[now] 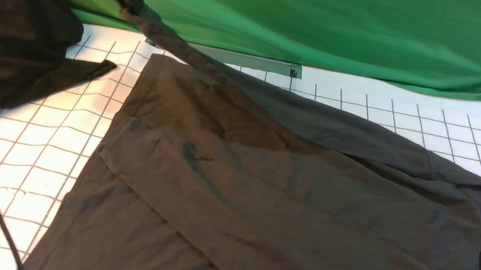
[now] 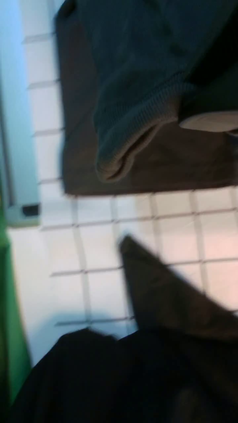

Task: Fold a long-sleeved shirt over a white checkered tablecloth.
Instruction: 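Fold the left side of the dark shirt inward over its body with the left gripper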

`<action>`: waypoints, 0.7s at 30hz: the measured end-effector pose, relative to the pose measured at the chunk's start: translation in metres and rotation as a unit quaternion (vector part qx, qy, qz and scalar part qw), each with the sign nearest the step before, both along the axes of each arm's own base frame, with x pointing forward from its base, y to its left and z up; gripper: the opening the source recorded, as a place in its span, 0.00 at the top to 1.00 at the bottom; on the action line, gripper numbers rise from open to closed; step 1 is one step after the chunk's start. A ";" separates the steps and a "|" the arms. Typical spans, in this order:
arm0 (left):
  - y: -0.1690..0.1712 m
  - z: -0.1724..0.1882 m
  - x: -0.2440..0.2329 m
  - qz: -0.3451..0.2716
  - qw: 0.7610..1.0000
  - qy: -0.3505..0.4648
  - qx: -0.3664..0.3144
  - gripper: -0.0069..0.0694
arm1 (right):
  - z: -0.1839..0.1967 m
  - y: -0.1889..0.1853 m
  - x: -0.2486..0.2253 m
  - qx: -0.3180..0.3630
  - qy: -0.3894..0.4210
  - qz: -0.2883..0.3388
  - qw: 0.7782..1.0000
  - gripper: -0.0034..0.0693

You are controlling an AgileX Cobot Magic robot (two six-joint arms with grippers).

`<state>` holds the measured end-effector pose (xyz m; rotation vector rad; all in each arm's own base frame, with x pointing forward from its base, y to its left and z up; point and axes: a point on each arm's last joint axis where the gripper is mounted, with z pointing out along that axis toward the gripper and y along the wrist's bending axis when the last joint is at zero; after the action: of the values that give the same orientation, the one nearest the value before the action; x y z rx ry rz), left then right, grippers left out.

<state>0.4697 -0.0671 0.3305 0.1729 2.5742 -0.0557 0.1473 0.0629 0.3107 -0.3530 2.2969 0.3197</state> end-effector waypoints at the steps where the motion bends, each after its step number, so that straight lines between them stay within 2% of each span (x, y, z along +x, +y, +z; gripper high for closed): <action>1: -0.001 0.005 -0.006 -0.005 1.000 0.003 -0.007 0.86 | -0.001 0.000 0.003 -0.009 0.002 -0.004 1.000 0.89; 4: -0.001 0.011 -0.026 -0.008 0.999 0.022 -0.024 0.86 | -0.009 0.001 0.012 -0.028 0.023 -0.009 0.999 0.89; 11: 0.008 -0.009 -0.082 0.008 0.994 0.105 -0.013 0.86 | -0.018 0.003 0.020 -0.041 0.046 -0.010 0.998 0.89; 15: 0.012 -0.028 -0.122 0.031 0.990 0.131 -0.030 0.86 | -0.017 0.003 0.021 -0.038 0.038 -0.010 0.998 0.89; 19: 0.014 -0.050 -0.142 0.043 0.987 0.148 -0.035 0.86 | -0.016 0.003 0.021 -0.037 0.036 -0.011 0.999 0.89; 21: 0.016 -0.074 -0.154 0.050 0.983 0.173 -0.032 0.86 | -0.016 0.004 0.021 -0.036 0.034 -0.011 0.999 0.89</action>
<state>0.3156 -0.0510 0.2569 0.0076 2.9186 -0.1425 0.1685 0.0664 0.2945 -0.3581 2.3823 0.2423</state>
